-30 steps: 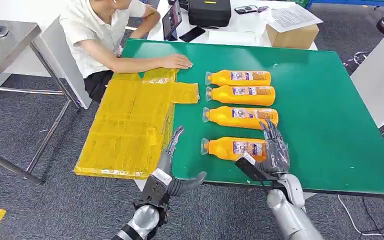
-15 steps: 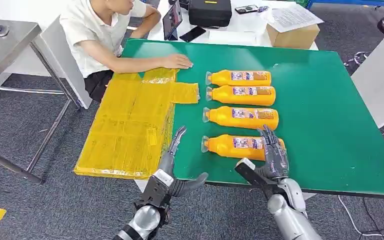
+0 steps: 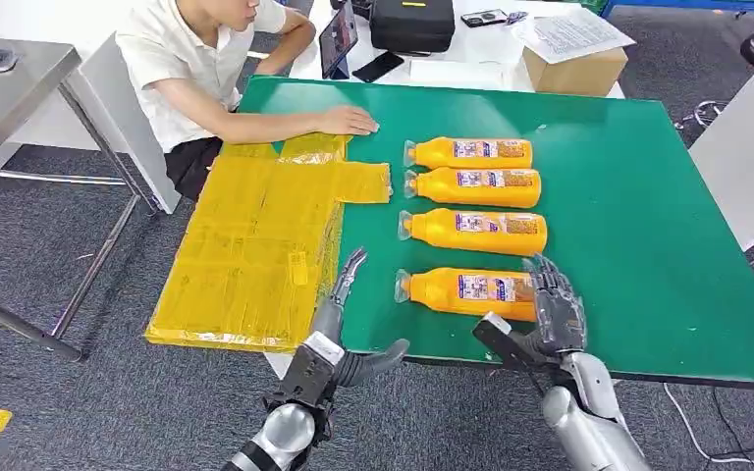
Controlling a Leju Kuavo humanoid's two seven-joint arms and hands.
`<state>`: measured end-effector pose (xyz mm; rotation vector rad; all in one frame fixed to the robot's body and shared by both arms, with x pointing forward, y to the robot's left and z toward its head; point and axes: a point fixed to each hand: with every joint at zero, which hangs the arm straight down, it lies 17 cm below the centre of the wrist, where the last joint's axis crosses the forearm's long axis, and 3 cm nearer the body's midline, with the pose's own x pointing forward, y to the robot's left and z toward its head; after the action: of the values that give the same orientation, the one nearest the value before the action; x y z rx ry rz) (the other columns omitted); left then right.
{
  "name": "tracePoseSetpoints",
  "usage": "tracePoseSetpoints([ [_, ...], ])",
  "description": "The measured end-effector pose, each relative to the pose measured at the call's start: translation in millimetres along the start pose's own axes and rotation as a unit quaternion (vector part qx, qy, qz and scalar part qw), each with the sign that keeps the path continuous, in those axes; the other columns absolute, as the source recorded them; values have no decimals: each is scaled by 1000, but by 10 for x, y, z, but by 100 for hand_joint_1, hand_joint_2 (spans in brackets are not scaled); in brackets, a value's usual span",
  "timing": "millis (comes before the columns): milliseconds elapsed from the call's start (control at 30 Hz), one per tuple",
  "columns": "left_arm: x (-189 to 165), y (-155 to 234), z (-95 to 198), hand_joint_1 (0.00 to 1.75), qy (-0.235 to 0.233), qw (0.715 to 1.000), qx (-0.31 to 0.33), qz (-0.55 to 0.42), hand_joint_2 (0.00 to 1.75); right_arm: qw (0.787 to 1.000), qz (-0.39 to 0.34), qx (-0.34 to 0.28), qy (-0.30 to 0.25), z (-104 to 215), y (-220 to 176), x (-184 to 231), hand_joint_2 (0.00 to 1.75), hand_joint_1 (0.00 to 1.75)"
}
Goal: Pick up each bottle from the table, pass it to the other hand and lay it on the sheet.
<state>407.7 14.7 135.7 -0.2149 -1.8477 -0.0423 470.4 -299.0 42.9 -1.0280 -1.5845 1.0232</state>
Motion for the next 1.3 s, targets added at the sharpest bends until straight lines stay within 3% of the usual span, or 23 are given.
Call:
tracePoseSetpoints([
  [467,52,-25,-16,0,13,999,-8,41,175,998,53,28,13,-17,43,-227,175,0],
  [600,31,-95,-9,0,34,995,-23,87,175,997,64,40,10,-83,46,-255,175,0],
  [1300,93,-112,-25,0,31,993,-27,108,175,991,68,115,-8,-213,262,-231,175,0],
])
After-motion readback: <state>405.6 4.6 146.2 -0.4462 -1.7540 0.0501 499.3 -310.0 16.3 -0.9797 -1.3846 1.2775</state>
